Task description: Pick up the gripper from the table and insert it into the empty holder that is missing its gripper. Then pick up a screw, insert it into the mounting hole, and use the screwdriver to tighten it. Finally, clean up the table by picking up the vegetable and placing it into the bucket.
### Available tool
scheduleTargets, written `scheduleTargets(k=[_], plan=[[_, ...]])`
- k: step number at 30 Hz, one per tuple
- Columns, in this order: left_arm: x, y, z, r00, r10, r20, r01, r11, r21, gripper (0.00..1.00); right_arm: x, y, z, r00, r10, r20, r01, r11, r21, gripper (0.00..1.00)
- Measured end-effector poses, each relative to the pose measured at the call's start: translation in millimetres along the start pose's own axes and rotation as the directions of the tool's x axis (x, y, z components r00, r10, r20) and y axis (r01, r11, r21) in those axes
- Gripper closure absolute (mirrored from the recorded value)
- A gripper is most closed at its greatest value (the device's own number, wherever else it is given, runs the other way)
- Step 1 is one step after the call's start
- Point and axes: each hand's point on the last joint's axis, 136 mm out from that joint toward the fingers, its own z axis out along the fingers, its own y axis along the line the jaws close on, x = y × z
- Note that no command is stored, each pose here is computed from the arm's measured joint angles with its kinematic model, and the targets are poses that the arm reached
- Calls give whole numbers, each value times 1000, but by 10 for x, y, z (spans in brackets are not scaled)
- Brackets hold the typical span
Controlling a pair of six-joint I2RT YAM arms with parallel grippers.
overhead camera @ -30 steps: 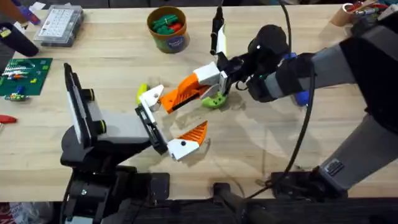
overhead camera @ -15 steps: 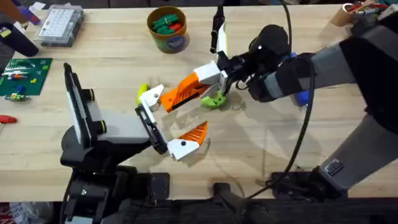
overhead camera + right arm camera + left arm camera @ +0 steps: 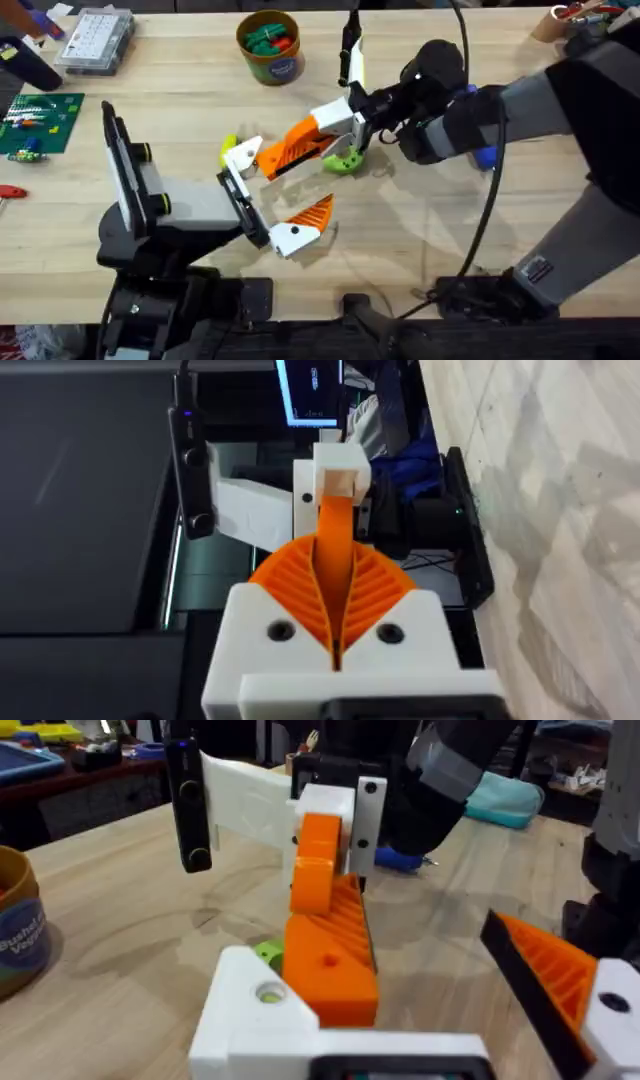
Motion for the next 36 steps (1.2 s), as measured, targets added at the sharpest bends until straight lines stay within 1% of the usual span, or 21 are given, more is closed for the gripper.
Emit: scheduleTargets(k=[9, 17, 30, 34, 36], plan=[[-3, 21, 0, 1000, 1, 1, -1, 1000, -12, 13, -18, -3, 14, 1000, -14, 10, 14, 1000, -2, 983], [-2, 23, 0, 1000, 0, 1, 0, 1000, -13, 14, -62, -35, 41, 999, 15, 34, -15, 1000, -3, 983], [-4, 33, 0, 1000, 1, 1, -1, 1000, -19, 14, -104, -38, 93, 998, 17, 62, -16, 1000, -8, 983], [-1, 31, 0, 1000, -17, 1, 17, 1000, -18, 14, -130, -105, 148, 996, 57, 71, -58, 998, 1, 982], [-1, 29, 0, 1000, -27, 1, 27, 1000, -17, 14, -142, -115, 180, 996, 56, 73, -56, 998, 5, 982]])
